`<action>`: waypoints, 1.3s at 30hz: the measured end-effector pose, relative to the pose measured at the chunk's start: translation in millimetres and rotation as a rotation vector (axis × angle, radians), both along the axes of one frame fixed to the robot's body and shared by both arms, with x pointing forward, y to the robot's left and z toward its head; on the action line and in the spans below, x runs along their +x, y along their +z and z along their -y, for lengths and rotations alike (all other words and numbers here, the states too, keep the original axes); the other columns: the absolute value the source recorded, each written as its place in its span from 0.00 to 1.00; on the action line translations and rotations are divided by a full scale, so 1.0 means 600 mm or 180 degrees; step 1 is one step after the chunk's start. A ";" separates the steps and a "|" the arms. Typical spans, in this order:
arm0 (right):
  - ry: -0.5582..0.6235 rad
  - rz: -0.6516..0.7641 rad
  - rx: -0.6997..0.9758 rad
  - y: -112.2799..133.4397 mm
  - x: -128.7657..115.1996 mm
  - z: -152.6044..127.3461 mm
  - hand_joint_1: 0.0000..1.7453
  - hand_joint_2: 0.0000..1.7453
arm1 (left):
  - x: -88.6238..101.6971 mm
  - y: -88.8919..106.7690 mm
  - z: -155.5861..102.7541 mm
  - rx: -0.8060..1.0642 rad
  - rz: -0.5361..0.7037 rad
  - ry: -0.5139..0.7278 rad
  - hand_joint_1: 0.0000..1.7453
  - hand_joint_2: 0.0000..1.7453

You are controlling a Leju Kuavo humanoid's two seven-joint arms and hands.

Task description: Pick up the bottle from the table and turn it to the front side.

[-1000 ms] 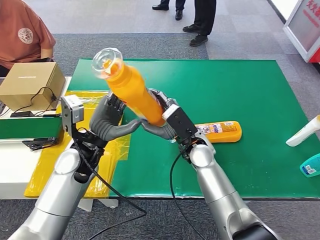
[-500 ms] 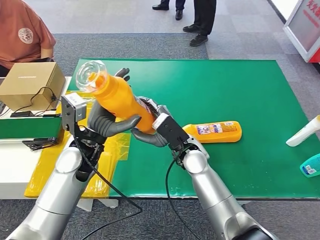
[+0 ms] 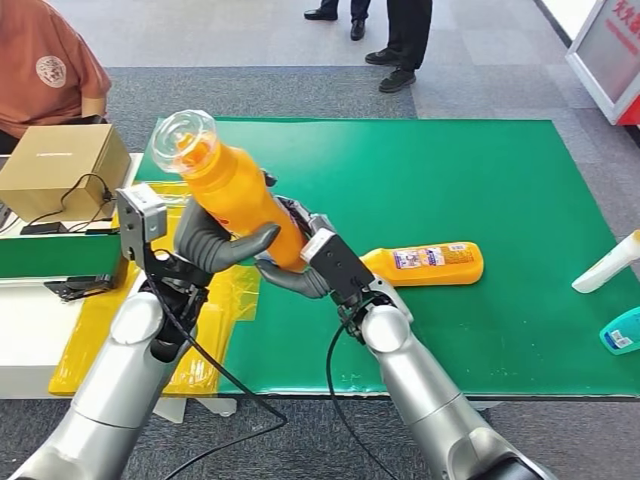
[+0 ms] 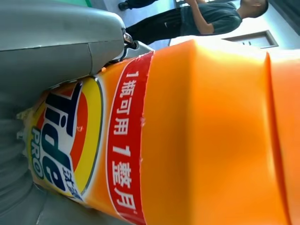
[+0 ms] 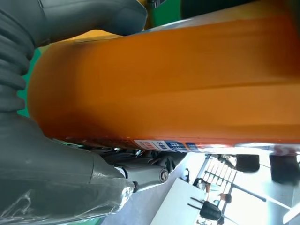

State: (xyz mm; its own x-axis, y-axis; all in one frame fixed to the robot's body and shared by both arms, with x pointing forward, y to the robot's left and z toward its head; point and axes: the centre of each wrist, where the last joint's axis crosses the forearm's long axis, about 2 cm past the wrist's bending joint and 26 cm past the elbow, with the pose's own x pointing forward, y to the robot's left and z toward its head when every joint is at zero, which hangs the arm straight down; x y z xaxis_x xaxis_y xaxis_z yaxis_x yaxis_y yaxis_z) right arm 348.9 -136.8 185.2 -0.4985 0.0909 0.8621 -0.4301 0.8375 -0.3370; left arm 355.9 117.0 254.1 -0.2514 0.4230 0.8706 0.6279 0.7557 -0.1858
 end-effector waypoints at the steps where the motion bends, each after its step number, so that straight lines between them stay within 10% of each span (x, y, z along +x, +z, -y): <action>1: 0.0003 0.0000 0.0001 0.000 0.000 -0.001 0.89 1.00 | 0.000 0.000 0.000 -0.0009 -0.0004 -0.0007 1.00 1.00; 6: 0.0009 -0.0002 -0.0002 -0.001 -0.002 -0.004 0.00 1.00 | 0.001 0.000 -0.002 -0.0061 -0.0033 -0.0043 1.00 1.00; 20: -0.0304 -0.0084 0.0011 -0.009 0.005 0.030 0.00 1.00 | 0.018 -0.016 -0.065 -0.0137 -0.0145 0.0365 1.00 1.00; 39: -0.1049 0.0248 0.0153 0.025 0.012 0.142 0.00 1.00 | 0.055 -0.005 -0.231 0.2992 0.1609 0.3679 1.00 1.00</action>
